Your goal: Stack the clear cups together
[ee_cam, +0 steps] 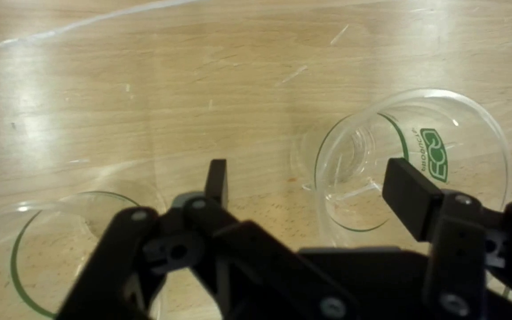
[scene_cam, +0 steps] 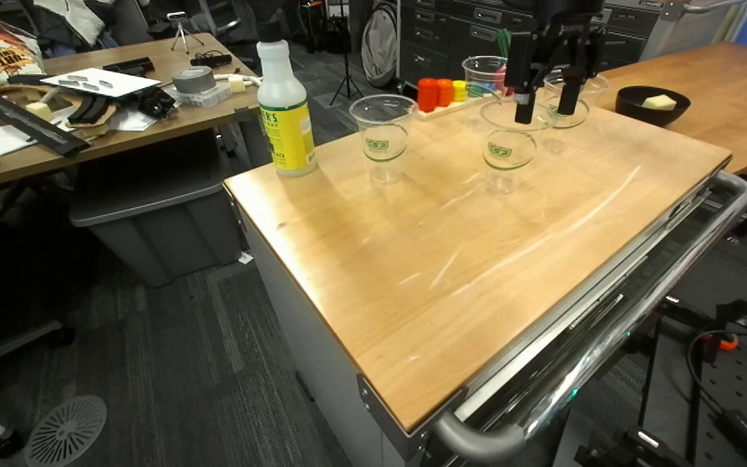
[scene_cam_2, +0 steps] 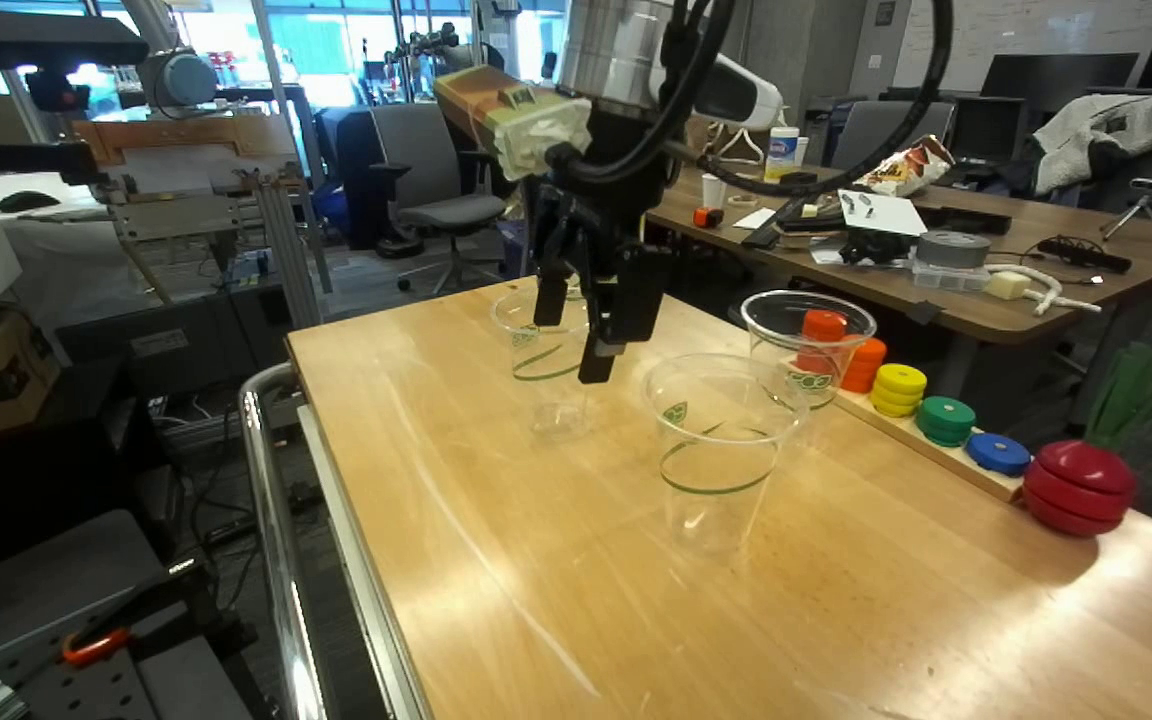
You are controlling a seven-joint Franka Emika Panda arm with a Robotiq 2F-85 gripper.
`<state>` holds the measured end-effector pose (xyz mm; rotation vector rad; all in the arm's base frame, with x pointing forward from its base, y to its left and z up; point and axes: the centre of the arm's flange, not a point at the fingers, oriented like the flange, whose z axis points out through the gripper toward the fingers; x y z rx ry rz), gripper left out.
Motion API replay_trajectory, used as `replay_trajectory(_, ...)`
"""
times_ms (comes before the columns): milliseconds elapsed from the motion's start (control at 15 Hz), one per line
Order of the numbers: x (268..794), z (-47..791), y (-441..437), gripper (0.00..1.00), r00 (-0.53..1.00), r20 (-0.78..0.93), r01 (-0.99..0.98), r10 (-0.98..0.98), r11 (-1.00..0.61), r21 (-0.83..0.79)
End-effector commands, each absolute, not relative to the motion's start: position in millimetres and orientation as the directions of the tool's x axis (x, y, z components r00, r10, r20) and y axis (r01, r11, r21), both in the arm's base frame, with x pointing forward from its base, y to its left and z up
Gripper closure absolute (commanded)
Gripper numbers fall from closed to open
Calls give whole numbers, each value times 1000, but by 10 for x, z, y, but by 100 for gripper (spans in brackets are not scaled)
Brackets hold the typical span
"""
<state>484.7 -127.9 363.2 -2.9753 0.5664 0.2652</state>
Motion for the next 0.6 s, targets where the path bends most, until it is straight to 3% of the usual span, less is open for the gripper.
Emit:
replay_trajectory(0, 4937, 3659, -1313, 44, 909, -189, -395, -372, -914, -97)
replay_trajectory(467, 4835, 3811, -1302, 98, 904, -174, -419, -389, -888, -191)
replay_trajectory(533, 4814, 3809, -1334, 100, 901, -176, -426, -396, -883, -198)
